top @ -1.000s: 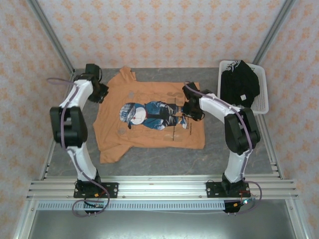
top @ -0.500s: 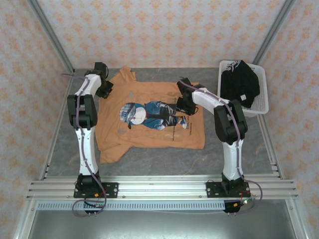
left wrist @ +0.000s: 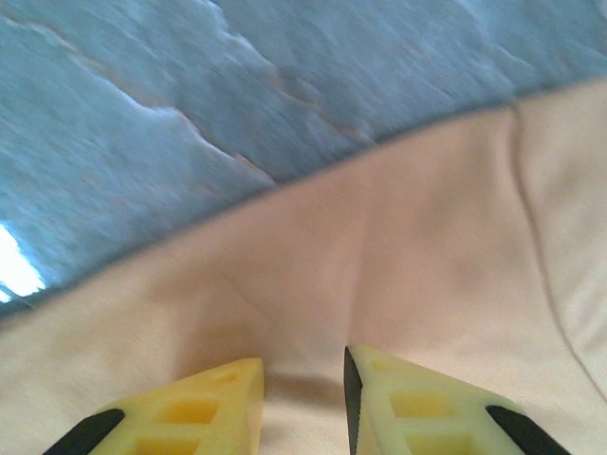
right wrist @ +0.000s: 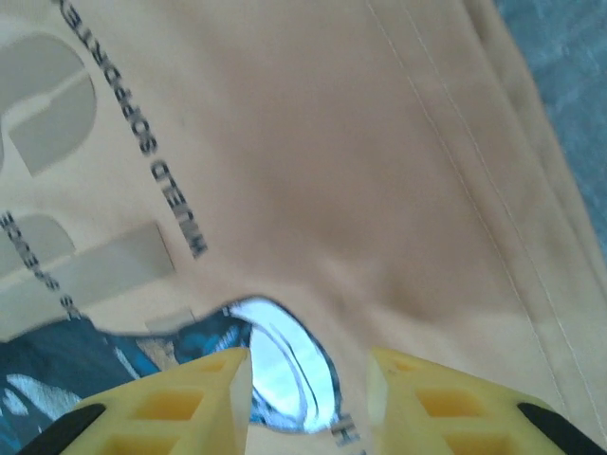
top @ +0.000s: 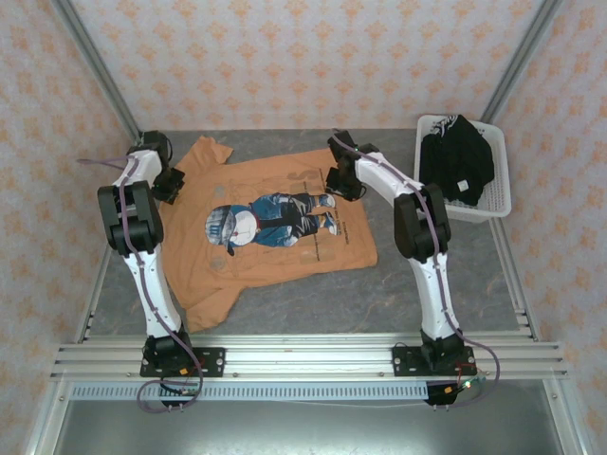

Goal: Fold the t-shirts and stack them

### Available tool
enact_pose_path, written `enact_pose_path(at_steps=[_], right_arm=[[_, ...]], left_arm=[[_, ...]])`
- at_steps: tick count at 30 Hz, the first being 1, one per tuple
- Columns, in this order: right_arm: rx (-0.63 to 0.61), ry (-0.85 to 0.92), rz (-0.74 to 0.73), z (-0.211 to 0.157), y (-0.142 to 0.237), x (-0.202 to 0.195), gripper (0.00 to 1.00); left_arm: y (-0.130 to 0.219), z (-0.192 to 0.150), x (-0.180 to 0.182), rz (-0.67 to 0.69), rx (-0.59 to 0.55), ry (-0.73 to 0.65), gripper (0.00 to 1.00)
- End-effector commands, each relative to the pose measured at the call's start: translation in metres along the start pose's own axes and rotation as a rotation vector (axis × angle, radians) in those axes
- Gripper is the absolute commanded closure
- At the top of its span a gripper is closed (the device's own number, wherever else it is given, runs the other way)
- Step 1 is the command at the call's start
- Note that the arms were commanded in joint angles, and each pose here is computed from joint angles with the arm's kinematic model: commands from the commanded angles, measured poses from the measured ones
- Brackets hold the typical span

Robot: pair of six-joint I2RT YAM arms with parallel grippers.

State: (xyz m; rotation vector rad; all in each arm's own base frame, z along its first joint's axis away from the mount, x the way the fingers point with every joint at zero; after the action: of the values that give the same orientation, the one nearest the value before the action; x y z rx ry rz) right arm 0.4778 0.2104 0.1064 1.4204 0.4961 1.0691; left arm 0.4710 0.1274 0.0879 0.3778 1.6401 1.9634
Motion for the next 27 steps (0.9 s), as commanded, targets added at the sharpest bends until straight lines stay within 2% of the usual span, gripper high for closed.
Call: enact_pose_path(at_steps=[1, 5, 10, 17, 23, 27], right_arm=[[-0.015, -0.006, -0.014, 0.016, -0.007, 0.003, 0.64], [-0.003, -0.034, 0.012, 0.024, -0.025, 0.011, 0.64], [0.008, -0.131, -0.034, 0.036, -0.047, -0.006, 0.66], [-0.007, -0.23, -0.15, 0.063, -0.047, -0.055, 0.69], [0.008, -0.282, -0.13, 0.09, -0.045, -0.079, 0.69], [0.011, -0.216, -0.06, 0.098, -0.026, -0.062, 0.68]], left_arm=[[0.045, -0.003, -0.026, -0.055, -0.049, -0.063, 0.71], [0.031, -0.012, -0.027, -0.026, -0.004, -0.088, 0.71], [-0.002, -0.028, -0.037, -0.039, 0.09, -0.141, 0.72], [-0.026, -0.056, -0.089, -0.116, 0.168, -0.259, 0.74], [-0.033, -0.067, -0.136, -0.2, 0.151, -0.266, 0.73], [-0.011, -0.058, -0.162, -0.27, 0.077, -0.286, 0.64]])
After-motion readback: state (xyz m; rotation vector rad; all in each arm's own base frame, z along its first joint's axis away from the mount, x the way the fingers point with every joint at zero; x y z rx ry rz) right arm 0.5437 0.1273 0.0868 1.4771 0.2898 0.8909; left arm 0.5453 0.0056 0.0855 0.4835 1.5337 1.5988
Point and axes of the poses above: each hand's point on the last joint's axis, 136 mm out from that joint toward the fingers, its own y axis back along the fingers, its own x axis along the line the jaws close on, z = x × y, the point moved 6 cm from there along y, back along the fingers, and after that the axes turned 15 degrees about -y, right-handed, at the moved point
